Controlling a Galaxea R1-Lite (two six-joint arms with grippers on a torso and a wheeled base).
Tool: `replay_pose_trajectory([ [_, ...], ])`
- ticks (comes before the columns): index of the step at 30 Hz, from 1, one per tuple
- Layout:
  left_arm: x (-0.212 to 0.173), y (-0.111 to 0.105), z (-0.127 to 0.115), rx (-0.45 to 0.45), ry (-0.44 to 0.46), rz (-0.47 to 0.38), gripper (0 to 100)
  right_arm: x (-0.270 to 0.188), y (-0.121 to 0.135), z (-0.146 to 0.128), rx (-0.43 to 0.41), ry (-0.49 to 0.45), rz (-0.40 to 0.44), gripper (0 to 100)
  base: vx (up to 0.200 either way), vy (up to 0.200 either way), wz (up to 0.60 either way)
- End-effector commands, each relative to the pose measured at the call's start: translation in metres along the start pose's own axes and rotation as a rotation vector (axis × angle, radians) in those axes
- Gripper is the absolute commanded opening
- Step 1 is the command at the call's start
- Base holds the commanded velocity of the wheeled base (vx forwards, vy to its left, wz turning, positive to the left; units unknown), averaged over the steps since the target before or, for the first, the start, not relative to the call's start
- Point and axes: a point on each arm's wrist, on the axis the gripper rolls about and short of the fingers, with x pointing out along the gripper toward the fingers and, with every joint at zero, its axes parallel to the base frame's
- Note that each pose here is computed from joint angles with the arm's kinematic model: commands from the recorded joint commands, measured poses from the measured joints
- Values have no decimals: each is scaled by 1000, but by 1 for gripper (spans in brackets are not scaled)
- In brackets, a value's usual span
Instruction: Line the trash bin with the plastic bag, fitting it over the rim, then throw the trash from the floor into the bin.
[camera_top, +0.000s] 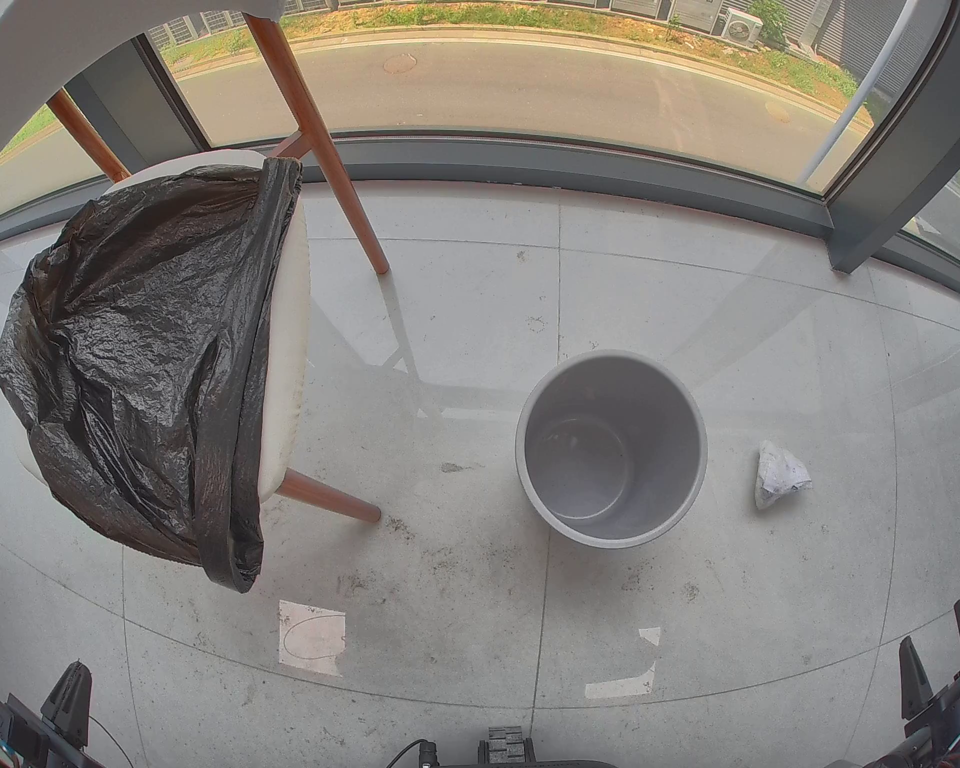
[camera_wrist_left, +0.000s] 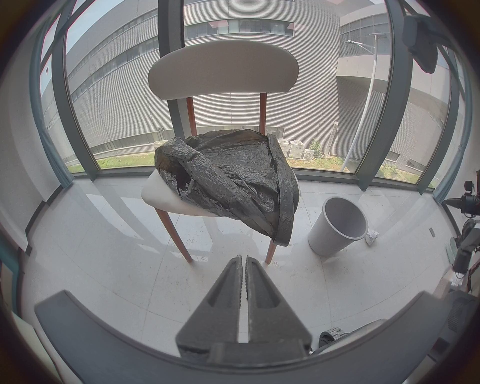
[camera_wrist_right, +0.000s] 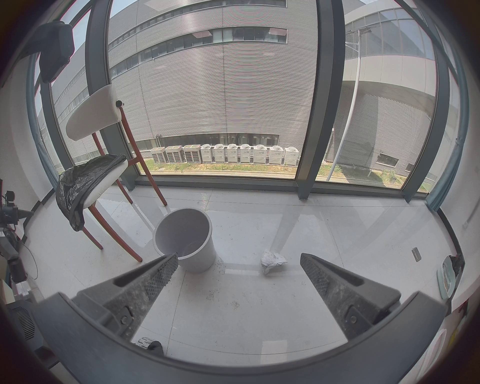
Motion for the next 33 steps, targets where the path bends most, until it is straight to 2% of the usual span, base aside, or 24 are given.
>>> replay_pose_trajectory([
  [1,1,0,-3,31,-5,6,0,1,0,-5,-3,8,0,100,0,0,0],
  [3,1,0,-3,26,-5,15,0,1,0,-5,0,6,0,100,0,0,0],
  [4,0,1,3,29,-65,17,0,0,0,-5,0,5,0,100,0,0,0],
  [6,-6,2,29,38,-337,33,0,1,0,-5,-2,6,0,100,0,0,0],
  [7,-6,1,31,41,-355,37,0,1,0,-5,-3,8,2,100,0,0,0],
  [11,-11,1,40,76,-325,-13,0,1,0,-5,-5,8,3,100,0,0,0],
  [16,8,2,93,75,-110,-134,0,1,0,-5,-6,8,3,100,0,0,0],
  [19,32,3,134,19,-71,-200,0,1,0,-5,-6,8,3,100,0,0,0],
  [20,32,3,134,19,-71,-200,0,1,0,-5,-6,8,3,100,0,0,0],
  [21,51,3,158,-49,-43,-225,0,1,0,-5,-5,8,3,100,0,0,0],
  [23,72,3,174,-104,-4,-231,0,1,0,-5,-5,8,3,100,0,0,0],
  [28,119,0,191,-120,85,-251,0,1,0,-5,-5,8,3,100,0,0,0],
  [33,157,-9,192,-126,173,-306,0,1,0,-5,-2,8,3,100,0,0,0],
])
